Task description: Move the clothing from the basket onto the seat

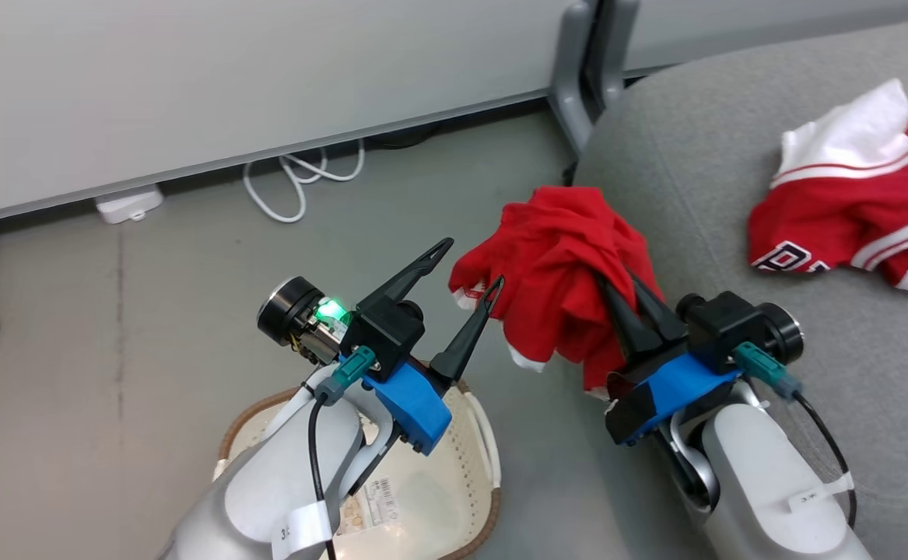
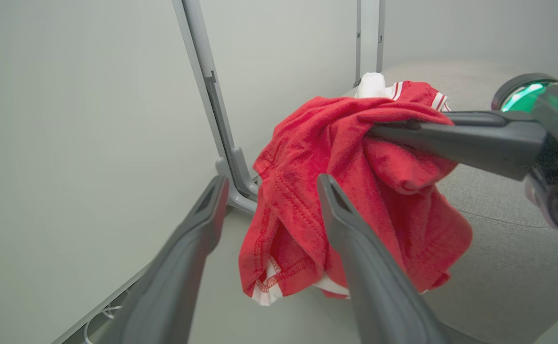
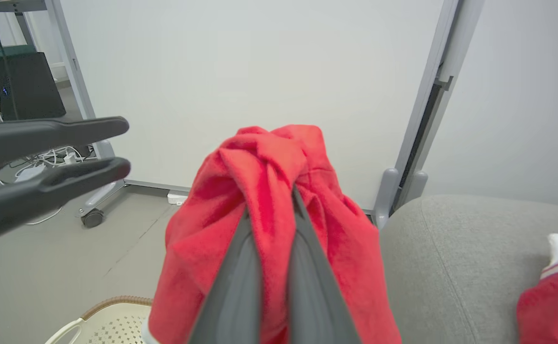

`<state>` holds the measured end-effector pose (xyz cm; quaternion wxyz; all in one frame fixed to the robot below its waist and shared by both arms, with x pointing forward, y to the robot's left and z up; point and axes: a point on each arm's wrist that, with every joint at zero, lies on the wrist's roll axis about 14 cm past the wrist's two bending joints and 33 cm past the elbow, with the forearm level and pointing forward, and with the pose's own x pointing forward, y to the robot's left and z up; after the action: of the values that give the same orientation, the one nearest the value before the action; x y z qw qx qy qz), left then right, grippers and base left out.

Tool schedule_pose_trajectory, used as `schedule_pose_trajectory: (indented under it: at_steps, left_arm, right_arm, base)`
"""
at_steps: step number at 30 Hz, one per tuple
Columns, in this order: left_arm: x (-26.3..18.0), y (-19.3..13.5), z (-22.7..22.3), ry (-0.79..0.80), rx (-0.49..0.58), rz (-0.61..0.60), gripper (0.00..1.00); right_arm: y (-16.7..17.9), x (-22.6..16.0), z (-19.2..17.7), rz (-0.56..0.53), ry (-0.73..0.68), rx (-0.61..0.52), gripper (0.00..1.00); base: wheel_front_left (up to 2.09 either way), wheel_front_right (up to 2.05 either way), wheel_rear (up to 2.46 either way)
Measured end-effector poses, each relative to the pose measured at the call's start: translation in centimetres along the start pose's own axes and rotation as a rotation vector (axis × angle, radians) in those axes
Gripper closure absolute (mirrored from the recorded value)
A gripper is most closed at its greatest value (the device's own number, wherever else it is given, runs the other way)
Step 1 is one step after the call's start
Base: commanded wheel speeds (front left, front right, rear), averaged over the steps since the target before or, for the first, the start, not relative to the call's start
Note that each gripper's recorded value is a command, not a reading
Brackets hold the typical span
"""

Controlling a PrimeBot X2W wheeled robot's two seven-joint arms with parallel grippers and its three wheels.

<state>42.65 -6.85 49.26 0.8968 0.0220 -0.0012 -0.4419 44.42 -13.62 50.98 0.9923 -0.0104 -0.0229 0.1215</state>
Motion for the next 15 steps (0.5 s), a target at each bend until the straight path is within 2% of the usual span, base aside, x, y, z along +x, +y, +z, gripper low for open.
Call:
schedule_pose_trajectory:
  at_steps: [15]
  left_arm:
    - [4.1, -6.2, -0.4, -0.022, -0.035, -0.213, 0.00]
  right_arm:
    - [-9.7, -8.0, -0.8, -0.330, 0.034, -0.018, 1.00]
  base:
    - [0.00, 0.00, 0.00]
